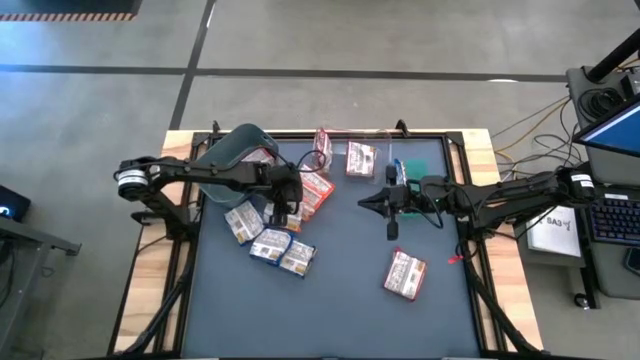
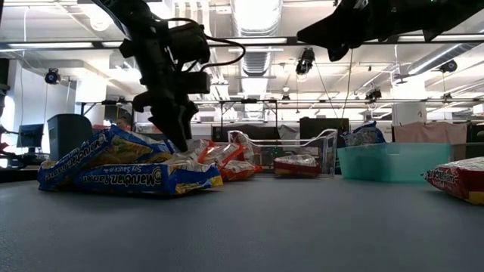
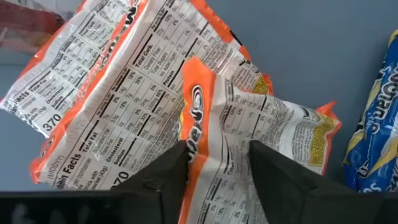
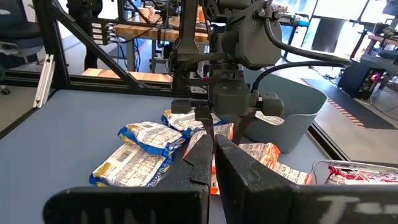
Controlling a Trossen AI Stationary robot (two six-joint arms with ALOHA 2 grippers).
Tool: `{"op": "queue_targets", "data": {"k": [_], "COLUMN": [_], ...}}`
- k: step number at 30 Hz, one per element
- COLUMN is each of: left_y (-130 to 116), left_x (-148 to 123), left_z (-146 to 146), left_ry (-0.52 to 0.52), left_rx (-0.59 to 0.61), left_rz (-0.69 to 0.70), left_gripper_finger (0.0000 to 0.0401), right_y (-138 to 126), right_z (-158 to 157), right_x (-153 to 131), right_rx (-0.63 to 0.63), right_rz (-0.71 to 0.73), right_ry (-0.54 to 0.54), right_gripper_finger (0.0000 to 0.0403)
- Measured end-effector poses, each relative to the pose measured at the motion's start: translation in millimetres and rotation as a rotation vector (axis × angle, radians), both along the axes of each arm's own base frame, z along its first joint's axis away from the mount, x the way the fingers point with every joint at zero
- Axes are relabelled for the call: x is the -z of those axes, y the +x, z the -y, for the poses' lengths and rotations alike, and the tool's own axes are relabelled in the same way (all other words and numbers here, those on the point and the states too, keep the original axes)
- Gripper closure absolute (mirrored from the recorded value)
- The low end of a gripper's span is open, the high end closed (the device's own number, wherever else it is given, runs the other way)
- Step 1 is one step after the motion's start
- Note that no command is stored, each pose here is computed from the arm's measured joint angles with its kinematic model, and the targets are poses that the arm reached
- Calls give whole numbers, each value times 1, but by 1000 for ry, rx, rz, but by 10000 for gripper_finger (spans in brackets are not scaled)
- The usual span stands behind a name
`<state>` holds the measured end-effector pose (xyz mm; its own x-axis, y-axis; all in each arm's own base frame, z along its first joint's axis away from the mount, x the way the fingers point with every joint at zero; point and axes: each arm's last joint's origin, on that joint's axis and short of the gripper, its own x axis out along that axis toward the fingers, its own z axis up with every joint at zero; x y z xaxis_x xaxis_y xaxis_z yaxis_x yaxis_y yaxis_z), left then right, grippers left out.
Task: Sort Maruchan noodles
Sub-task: Put the orange noodle pack into the gray bin
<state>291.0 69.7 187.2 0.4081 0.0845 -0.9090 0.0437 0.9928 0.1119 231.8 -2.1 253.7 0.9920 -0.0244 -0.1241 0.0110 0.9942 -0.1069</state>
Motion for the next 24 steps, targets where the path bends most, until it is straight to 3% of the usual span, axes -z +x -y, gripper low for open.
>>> {"op": "queue_targets", "data": {"k": [12,19,24], "left_y": [-5,-12,-17], "left_x": [-7,-25,-37], "left_z": [2,5,8], "left_ry": [-16,-11,-5], "left_rx": [-34,-39,-53], "left_rz": [9,64,113], "left_gripper_finger": [349,395,401], "right_y": [0,0,0], "right_z": [0,0,0], "right_x": [0,0,0], "right_rx": [0,1,9], "right_rz": [-1,-2,-2], "right_ry": [0,0,0], "right_gripper_finger": [394,394,394]}}
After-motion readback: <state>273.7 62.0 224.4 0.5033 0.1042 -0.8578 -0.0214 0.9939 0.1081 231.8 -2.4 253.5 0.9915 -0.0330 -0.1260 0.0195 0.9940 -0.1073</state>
